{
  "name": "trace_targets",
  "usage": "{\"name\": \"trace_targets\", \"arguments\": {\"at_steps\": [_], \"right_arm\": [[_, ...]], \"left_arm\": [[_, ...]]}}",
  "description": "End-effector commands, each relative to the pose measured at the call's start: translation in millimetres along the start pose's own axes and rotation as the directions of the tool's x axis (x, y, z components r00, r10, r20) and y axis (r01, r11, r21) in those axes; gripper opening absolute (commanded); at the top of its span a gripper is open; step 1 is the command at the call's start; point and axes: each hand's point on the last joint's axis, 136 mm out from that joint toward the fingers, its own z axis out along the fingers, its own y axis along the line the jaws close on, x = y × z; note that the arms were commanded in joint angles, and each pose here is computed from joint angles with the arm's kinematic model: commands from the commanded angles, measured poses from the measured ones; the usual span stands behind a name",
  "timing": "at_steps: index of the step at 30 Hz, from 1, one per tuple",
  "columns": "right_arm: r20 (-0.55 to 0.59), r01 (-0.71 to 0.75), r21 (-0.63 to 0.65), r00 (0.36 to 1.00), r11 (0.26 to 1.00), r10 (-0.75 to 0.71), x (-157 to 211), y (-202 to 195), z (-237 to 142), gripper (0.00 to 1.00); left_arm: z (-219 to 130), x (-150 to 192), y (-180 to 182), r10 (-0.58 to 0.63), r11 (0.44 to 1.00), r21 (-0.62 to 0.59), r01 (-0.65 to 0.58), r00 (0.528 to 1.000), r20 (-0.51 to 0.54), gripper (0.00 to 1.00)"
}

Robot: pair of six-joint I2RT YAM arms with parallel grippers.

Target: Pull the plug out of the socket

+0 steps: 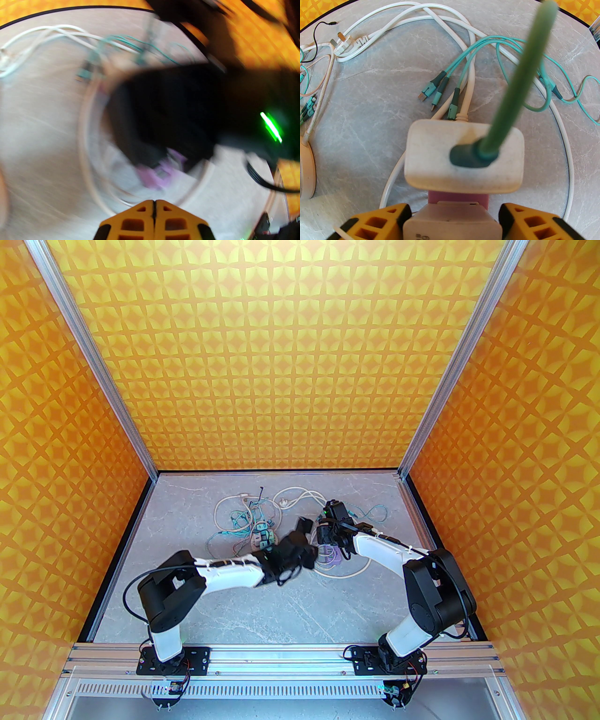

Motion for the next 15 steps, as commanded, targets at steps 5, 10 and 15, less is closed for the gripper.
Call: {"name": "trace_targets", "arguments": {"at_steps": [5, 10, 15], "right_arm": [[0.078, -0.060, -0.088, 0.995, 0.994, 0.067, -15.9, 6.3, -35.8, 0.90], [0.098, -0.161, -0.153, 0.979, 0.975, 0.177, -5.3, 1.2, -57.7, 0.90], [0.086, -0.313, -0.207, 0.938, 0.927, 0.336, 25.0, -9.9, -61.6, 0.81]], "left_arm": [[-3.1, -17.5, 10.8, 0.017, 0.999, -0.036, -0.016, 1.000, 0.008, 0.32], [-12.4, -39.9, 25.6, 0.061, 0.994, -0.090, -0.062, 0.998, -0.009, 0.37], [-11.9, -64.6, 27.0, 0.105, 0.982, -0.150, -0.118, 0.990, -0.090, 0.48]]}}
